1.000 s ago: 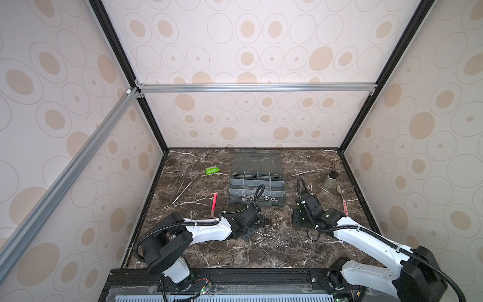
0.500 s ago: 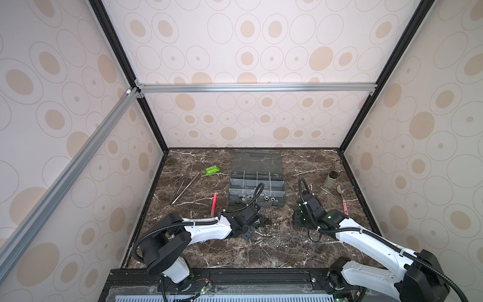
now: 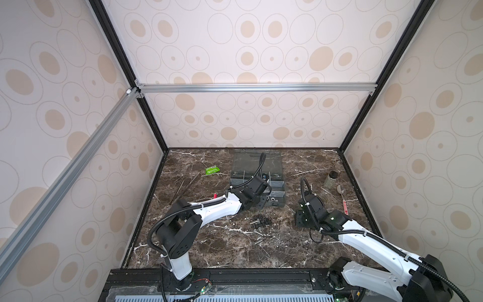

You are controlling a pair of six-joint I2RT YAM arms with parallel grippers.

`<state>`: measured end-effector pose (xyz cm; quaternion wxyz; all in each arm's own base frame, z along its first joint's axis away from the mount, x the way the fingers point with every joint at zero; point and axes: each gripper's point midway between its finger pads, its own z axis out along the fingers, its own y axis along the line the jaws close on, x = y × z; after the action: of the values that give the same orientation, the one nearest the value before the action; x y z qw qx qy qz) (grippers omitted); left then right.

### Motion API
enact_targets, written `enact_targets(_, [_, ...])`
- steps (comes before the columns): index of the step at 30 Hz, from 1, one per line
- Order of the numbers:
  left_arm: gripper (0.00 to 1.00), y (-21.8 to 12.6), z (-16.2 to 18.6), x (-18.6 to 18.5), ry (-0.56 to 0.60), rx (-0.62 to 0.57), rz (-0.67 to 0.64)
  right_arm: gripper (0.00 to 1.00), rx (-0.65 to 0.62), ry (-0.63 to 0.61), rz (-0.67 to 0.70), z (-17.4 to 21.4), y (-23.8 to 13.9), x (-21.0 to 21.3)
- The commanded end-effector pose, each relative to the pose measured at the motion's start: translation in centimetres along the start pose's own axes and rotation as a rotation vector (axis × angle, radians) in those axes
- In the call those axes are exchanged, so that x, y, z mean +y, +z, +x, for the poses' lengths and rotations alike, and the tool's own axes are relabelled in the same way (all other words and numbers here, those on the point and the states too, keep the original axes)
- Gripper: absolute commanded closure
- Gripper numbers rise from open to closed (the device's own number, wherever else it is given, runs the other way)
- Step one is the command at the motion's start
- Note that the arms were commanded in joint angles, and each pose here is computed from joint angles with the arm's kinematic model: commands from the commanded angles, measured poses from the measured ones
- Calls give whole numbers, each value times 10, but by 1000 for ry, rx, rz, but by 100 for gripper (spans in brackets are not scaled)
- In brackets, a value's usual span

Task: Sort the screws and nuts into containers
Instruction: 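Carry the hex nut with the left gripper into the hex nut compartment and release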

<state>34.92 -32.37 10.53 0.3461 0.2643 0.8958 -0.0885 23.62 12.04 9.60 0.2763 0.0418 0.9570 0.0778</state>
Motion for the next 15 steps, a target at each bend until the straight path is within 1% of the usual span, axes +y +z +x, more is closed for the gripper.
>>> enact_targets(1, [80,11,-25,-11,39,-25,48,59,-22,7,21,-7,-9,-5])
enact_targets(6, [80,28,-34,-31,36,-18,126,59,-32,6,32,-7,-10,-8])
enact_targets(15, [78,47,-36,-56,41,-3,194,59,-42,0,43,-7,-9,-11])
